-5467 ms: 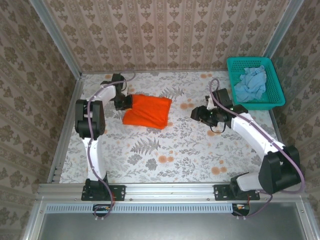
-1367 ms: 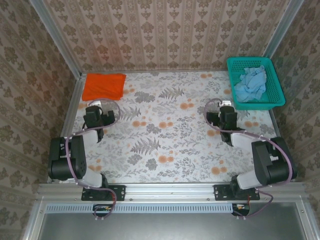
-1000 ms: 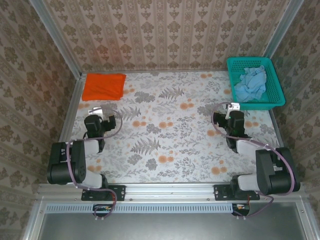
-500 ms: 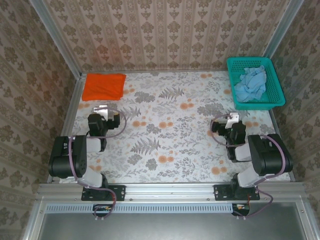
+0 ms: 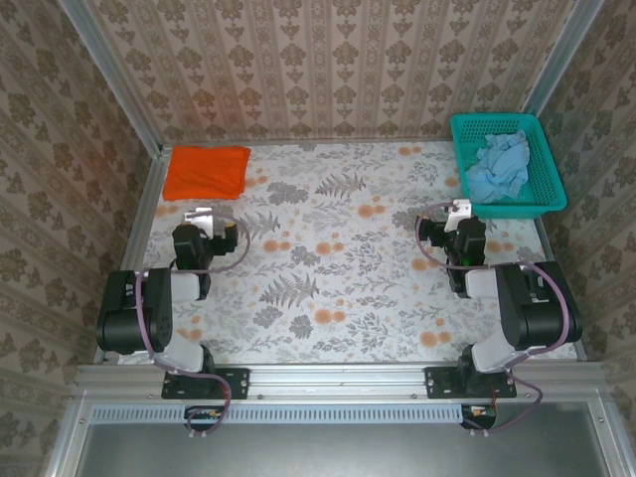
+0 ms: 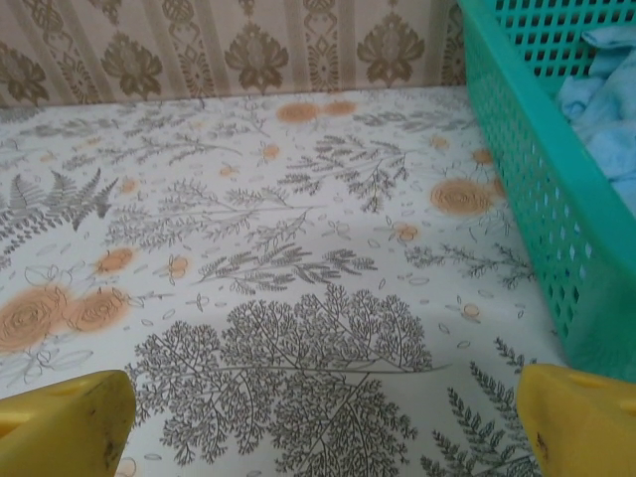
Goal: Fold and stack the t-shirts
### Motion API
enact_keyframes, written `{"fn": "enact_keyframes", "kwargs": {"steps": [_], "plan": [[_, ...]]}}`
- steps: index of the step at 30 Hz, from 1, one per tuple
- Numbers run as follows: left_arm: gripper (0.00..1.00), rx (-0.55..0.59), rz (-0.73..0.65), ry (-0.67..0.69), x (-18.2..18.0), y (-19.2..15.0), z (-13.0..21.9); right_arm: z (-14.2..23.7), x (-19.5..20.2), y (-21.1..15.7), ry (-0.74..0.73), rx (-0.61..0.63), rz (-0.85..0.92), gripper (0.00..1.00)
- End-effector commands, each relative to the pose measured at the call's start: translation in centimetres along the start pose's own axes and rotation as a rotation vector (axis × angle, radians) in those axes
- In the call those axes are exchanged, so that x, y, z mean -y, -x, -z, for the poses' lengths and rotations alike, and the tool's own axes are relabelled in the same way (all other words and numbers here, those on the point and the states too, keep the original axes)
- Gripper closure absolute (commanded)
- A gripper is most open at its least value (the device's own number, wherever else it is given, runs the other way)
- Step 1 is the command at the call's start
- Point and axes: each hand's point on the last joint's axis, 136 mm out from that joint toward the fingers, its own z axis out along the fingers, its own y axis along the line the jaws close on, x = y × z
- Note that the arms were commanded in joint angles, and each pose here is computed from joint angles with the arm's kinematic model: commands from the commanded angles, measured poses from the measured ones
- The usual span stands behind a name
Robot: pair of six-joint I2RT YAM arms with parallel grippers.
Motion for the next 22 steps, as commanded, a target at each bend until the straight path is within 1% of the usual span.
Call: {"fn": "enact_keyframes", "kwargs": {"steps": [1, 22], "plan": [[0.00, 0.012, -0.008, -0.010, 0.03, 0.51, -0.30, 0.20, 0.14, -0.47, -0.014, -0.018, 0.010, 0.01], [0.00, 0.016, -0.010, -0.009, 0.02, 0.58, -0.28, 0.21, 0.05, -0.48, -0.007, -0.019, 0.011, 0.01]]}}
